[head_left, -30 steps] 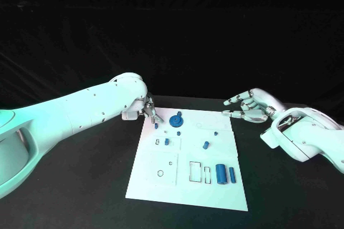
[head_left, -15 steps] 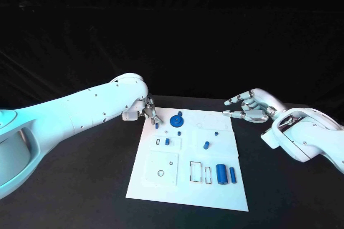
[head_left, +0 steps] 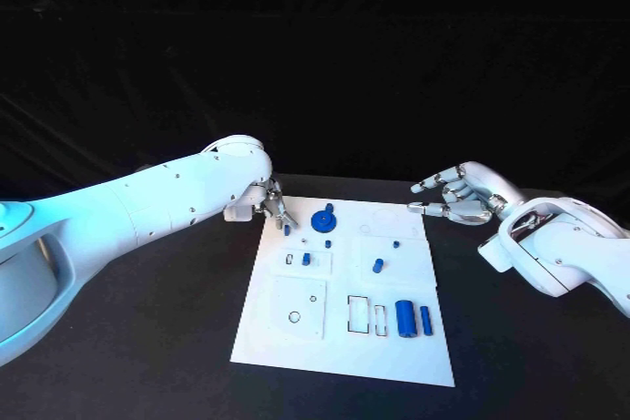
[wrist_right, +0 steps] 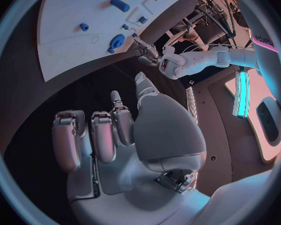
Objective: Assemble the parts on the task board
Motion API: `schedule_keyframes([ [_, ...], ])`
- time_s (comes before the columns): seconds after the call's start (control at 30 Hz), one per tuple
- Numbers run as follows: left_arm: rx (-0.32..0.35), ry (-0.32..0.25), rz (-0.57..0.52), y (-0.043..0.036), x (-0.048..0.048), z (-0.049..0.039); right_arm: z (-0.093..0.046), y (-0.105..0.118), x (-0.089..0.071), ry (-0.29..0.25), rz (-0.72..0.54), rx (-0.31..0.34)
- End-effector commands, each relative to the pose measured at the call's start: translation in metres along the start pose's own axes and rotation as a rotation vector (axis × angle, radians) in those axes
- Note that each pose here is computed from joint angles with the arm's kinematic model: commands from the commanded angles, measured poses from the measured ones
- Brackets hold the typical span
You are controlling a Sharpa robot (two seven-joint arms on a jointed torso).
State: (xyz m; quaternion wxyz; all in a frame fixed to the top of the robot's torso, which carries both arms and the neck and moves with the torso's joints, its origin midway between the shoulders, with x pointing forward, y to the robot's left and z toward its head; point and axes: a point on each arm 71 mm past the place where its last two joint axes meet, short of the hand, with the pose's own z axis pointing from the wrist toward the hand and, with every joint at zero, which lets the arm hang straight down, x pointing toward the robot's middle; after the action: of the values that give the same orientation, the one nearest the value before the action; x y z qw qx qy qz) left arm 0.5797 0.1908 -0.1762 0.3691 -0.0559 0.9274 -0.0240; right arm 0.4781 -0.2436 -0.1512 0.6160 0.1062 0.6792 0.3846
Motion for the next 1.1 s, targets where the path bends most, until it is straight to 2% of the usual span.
schedule_keyframes([
  [0.03,-0.004,0.01,0.02,-0.0019,0.0014,0.0002,-0.0001,0.0007,0.0015,0.013,-0.004,-0.005],
  [0.4,0.011,0.029,0.013,-0.0038,0.0042,0.0013,0.0003,0.0009,0.002,0.014,-0.002,-0.006],
  [1.1,0.052,0.011,-0.037,-0.0059,0.0039,0.0025,0.0007,0.0009,0.0031,0.023,-0.001,-0.005],
])
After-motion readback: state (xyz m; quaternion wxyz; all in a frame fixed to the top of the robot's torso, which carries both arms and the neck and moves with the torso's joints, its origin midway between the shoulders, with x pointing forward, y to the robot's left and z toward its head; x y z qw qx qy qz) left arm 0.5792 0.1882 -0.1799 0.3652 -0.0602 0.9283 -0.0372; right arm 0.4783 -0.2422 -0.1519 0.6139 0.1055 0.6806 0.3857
